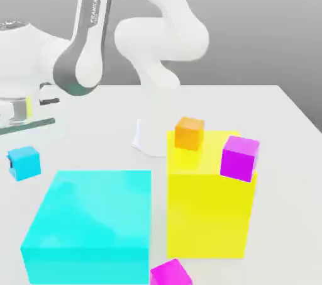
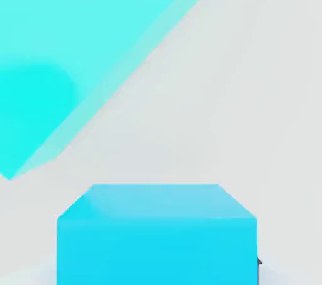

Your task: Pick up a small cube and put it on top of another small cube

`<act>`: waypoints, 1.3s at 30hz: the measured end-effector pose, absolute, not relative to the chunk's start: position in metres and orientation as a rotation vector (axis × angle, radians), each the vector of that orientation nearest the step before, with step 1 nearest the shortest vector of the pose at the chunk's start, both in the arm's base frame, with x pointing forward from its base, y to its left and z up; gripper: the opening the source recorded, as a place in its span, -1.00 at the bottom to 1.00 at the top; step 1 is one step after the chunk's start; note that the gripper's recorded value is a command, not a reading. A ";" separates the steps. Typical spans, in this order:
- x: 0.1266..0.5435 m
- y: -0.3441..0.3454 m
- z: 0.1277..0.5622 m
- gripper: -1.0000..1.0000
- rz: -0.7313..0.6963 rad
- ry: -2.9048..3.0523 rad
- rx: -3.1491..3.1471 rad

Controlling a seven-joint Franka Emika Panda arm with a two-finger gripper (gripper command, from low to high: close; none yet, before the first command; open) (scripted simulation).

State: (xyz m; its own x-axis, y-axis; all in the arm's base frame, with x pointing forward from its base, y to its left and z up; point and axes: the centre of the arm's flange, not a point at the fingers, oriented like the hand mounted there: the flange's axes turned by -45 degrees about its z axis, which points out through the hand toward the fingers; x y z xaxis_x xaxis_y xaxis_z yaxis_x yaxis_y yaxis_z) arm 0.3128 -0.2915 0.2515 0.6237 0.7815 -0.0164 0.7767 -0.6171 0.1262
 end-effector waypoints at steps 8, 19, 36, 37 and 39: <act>0.386 -0.274 0.281 -1.00 0.063 1.862 2.312; 0.476 -0.219 0.312 -1.00 0.035 2.439 1.621; 0.550 -0.061 0.304 -1.00 -0.016 2.970 0.431; 0.545 -0.047 0.295 -1.00 -0.013 3.003 0.371; 0.533 -0.018 0.276 -1.00 -0.008 3.067 0.250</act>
